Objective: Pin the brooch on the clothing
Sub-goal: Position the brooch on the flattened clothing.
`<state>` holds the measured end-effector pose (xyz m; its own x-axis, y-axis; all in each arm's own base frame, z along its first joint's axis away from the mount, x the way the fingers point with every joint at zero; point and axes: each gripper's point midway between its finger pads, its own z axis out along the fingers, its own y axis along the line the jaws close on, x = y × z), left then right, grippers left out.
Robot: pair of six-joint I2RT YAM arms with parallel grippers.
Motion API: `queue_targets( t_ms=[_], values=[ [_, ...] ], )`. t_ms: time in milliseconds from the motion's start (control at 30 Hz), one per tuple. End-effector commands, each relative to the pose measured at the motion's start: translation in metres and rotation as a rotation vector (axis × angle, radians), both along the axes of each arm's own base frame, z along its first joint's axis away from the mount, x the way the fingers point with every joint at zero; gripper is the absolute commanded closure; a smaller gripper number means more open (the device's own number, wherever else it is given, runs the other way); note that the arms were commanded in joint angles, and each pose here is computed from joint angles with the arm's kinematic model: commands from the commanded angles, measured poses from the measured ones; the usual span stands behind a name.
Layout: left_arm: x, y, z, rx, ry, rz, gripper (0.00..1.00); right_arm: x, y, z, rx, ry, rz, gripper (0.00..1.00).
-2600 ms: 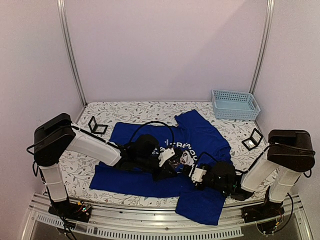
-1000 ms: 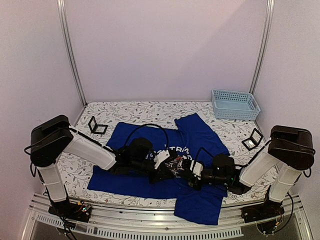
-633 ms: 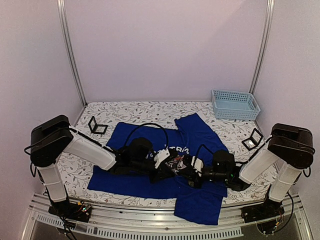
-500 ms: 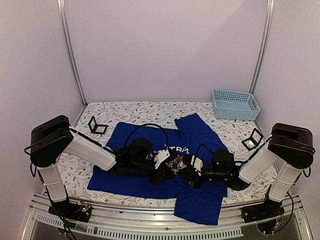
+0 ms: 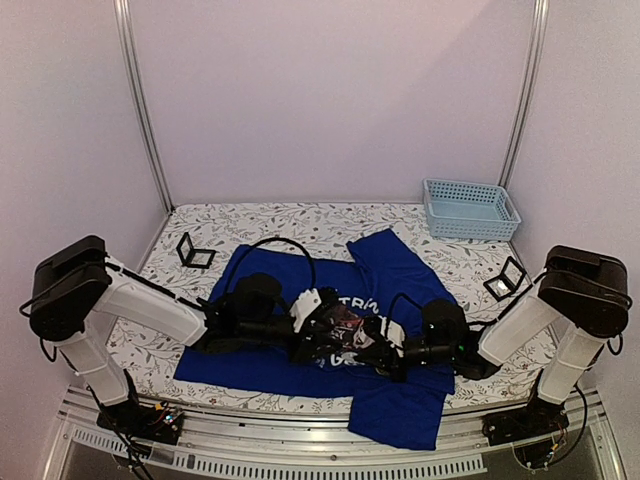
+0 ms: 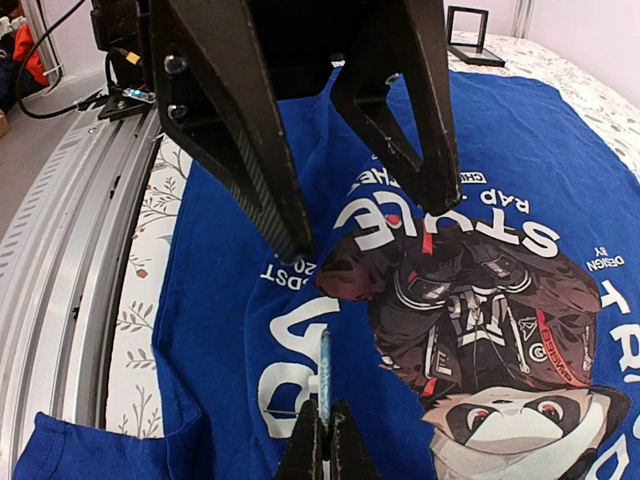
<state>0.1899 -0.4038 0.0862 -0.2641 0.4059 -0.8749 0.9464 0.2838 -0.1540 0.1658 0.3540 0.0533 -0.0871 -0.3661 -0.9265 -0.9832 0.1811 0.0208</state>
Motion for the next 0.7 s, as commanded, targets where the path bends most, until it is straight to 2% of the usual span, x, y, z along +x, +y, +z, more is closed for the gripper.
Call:
queue_targets(
  t_ms=[0, 133, 333, 500, 667],
  values=[
    [-0.016, -0.002, 0.007, -0.043, -0.176, 0.005, 0.49, -0.008, 0.007, 0.007, 0.018, 0.058, 0.046, 1.0],
    [-0.035, -0.003, 0.001, -0.06, -0.203, -0.041, 0.5, -0.003, 0.006, 0.014, 0.025, 0.062, 0.027, 1.0],
    [-0.05, 0.013, 0.006, -0.133, -0.268, -0.08, 0.5, 0.0, 0.008, 0.018, 0.033, 0.142, 0.062, 1.0],
    [-0.04, 0.008, -0.019, -0.047, -0.353, -0.05, 0.51, 0.003, 0.007, 0.023, 0.049, 0.207, 0.051, 1.0],
    [-0.032, -0.003, -0.027, -0.032, -0.403, -0.036, 0.56, 0.001, 0.003, 0.014, 0.016, 0.231, 0.049, 1.0]
  ],
)
